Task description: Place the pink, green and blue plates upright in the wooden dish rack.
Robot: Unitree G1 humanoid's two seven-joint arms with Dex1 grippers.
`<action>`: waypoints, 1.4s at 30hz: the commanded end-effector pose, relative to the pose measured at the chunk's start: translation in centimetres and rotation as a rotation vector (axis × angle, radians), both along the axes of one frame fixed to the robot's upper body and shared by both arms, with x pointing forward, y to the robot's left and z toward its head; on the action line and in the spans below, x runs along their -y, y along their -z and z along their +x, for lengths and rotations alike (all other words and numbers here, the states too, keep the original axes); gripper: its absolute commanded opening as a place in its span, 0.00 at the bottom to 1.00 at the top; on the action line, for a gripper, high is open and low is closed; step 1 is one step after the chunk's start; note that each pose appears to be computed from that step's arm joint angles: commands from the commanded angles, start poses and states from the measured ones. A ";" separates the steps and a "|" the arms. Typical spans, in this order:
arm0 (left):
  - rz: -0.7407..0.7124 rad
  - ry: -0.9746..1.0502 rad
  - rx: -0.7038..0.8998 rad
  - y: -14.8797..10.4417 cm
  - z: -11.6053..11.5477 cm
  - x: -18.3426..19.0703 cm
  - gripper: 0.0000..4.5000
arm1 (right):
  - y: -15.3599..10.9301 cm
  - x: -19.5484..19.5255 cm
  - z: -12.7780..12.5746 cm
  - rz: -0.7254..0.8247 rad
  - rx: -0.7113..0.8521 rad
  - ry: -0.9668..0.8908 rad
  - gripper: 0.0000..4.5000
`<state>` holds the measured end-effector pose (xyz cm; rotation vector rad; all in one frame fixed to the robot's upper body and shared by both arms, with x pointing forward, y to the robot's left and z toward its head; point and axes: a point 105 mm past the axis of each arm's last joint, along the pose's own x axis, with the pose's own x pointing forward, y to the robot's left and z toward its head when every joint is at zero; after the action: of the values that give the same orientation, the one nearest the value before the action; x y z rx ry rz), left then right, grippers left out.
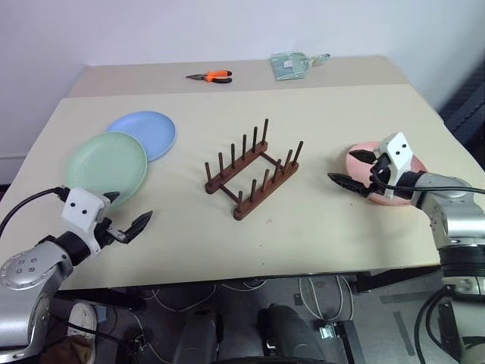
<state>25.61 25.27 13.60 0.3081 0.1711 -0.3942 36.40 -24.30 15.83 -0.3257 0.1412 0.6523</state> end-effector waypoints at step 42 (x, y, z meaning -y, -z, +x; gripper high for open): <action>-0.012 0.310 -0.087 3.3 0.8 11.0 1.00 | 0.9 -6.3 -5.9 0.008 -0.067 -0.220 0.99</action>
<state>26.44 15.68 10.03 0.2612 0.2328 -0.7061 31.27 -19.06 13.64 -0.2962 0.2074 0.8390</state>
